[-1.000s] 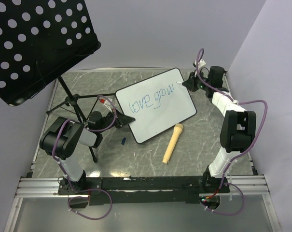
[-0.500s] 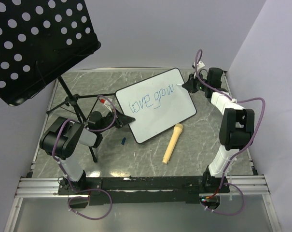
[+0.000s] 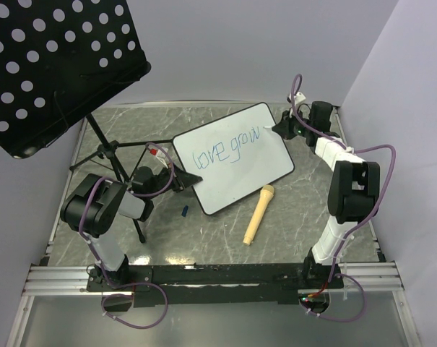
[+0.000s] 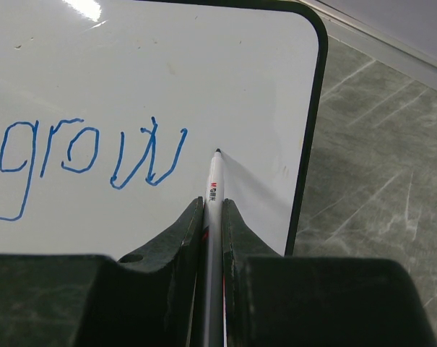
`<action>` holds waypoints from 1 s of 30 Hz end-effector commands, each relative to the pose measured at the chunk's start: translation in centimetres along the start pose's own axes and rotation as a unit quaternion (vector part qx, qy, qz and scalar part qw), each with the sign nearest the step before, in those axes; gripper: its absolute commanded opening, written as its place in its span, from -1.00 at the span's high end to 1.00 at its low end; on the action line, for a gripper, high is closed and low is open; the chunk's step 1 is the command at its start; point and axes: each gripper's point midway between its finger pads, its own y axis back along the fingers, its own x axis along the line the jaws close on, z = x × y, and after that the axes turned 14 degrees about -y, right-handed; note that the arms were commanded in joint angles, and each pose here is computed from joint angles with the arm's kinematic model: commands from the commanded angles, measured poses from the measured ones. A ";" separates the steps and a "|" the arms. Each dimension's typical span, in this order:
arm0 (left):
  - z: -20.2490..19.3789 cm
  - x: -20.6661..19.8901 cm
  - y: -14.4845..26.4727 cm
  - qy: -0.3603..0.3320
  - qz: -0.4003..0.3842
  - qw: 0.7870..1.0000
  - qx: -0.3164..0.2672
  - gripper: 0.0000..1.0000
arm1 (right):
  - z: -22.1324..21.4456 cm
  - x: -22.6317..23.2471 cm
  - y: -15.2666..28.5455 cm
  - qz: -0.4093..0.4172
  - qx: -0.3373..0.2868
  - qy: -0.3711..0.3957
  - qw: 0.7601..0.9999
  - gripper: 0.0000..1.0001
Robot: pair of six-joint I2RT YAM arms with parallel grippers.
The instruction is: Write a sentence on the whiteboard
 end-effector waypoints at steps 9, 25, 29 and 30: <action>3.2 -4.4 -0.2 -0.113 -0.098 0.987 -0.056 0.98 | 1.2 1.2 -0.9 0.032 -0.007 0.023 0.999 1.00; 3.4 -4.5 -0.2 -0.114 -0.098 0.987 -0.058 0.98 | 1.0 2.0 -0.6 0.050 0.010 0.030 0.998 1.00; 3.5 -4.5 -0.3 -0.115 -0.098 0.987 -0.058 0.98 | 0.3 2.1 -0.4 0.050 0.025 0.024 0.998 1.00; 3.5 -4.5 -0.3 -0.115 -0.098 0.987 -0.059 0.98 | 0.3 2.1 -0.3 0.050 0.026 0.025 0.998 1.00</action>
